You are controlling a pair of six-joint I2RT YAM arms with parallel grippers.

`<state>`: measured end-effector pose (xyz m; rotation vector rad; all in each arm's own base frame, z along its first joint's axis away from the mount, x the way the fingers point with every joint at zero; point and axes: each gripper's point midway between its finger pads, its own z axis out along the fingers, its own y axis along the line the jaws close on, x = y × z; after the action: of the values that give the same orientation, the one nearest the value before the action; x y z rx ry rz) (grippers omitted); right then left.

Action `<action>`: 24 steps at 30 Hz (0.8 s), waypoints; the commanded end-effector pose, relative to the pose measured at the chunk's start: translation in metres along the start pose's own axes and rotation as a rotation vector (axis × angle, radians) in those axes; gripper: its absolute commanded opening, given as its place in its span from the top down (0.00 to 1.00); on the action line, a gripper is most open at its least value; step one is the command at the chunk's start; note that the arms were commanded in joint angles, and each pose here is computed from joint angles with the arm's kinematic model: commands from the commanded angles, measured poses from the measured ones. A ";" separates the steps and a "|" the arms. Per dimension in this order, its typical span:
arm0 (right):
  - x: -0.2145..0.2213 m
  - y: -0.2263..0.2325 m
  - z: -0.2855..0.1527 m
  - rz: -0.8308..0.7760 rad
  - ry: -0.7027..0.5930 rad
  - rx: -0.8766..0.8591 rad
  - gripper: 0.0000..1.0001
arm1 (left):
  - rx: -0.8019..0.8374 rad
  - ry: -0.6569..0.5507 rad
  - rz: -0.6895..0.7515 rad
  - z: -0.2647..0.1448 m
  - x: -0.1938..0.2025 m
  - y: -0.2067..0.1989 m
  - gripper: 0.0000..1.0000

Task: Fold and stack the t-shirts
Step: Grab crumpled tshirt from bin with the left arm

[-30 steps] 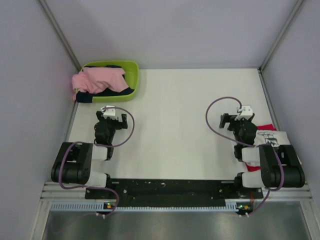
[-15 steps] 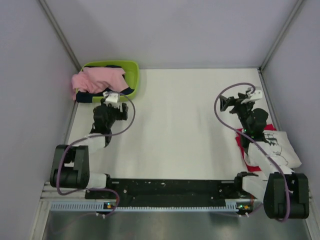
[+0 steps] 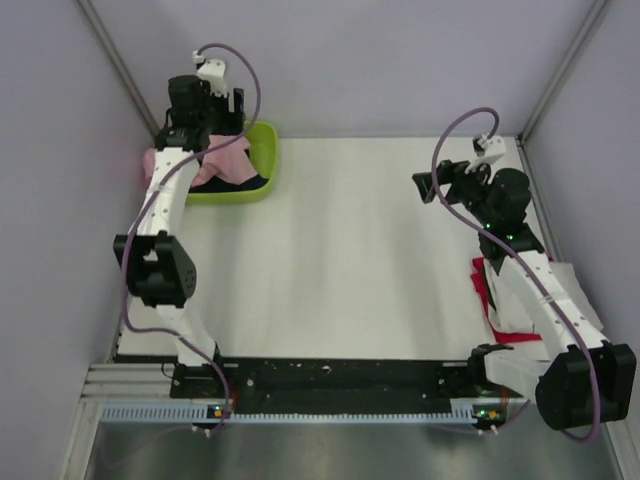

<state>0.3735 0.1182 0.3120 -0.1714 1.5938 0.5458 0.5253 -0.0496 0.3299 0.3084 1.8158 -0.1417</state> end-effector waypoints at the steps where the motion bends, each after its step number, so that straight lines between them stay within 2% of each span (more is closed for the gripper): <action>1: 0.030 -0.006 0.006 0.055 0.136 0.042 0.12 | -0.297 0.297 -0.073 0.051 0.071 0.063 0.16; 6: 0.045 -0.010 0.014 0.061 0.173 0.039 0.12 | -0.444 0.264 0.054 0.109 0.067 0.103 0.01; 11: 0.060 -0.015 0.022 0.064 0.229 0.045 0.12 | -0.479 0.362 0.258 0.138 0.118 0.112 0.02; 14: 0.063 -0.019 0.026 0.063 0.240 0.060 0.12 | -0.478 0.440 0.320 0.145 0.149 0.116 0.04; 18: 0.065 -0.021 0.031 0.062 0.247 0.060 0.12 | -0.444 0.460 0.333 0.153 0.164 0.113 0.30; 20: 0.062 -0.019 0.031 0.069 0.243 0.054 0.12 | -0.421 0.440 0.323 0.154 0.159 0.109 0.58; 21: 0.060 -0.018 0.031 0.068 0.239 0.051 0.13 | -0.414 0.426 0.313 0.153 0.153 0.107 0.83; 22: 0.059 -0.018 0.031 0.070 0.235 0.052 0.13 | -0.406 0.410 0.307 0.152 0.147 0.106 1.00; 24: 0.054 -0.017 0.028 0.062 0.219 0.052 0.13 | -0.370 0.367 0.296 0.147 0.127 0.099 1.00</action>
<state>0.3944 0.1227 0.2157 -0.1212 1.9382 0.5444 0.6523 0.0299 0.1161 0.3657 2.2142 0.5425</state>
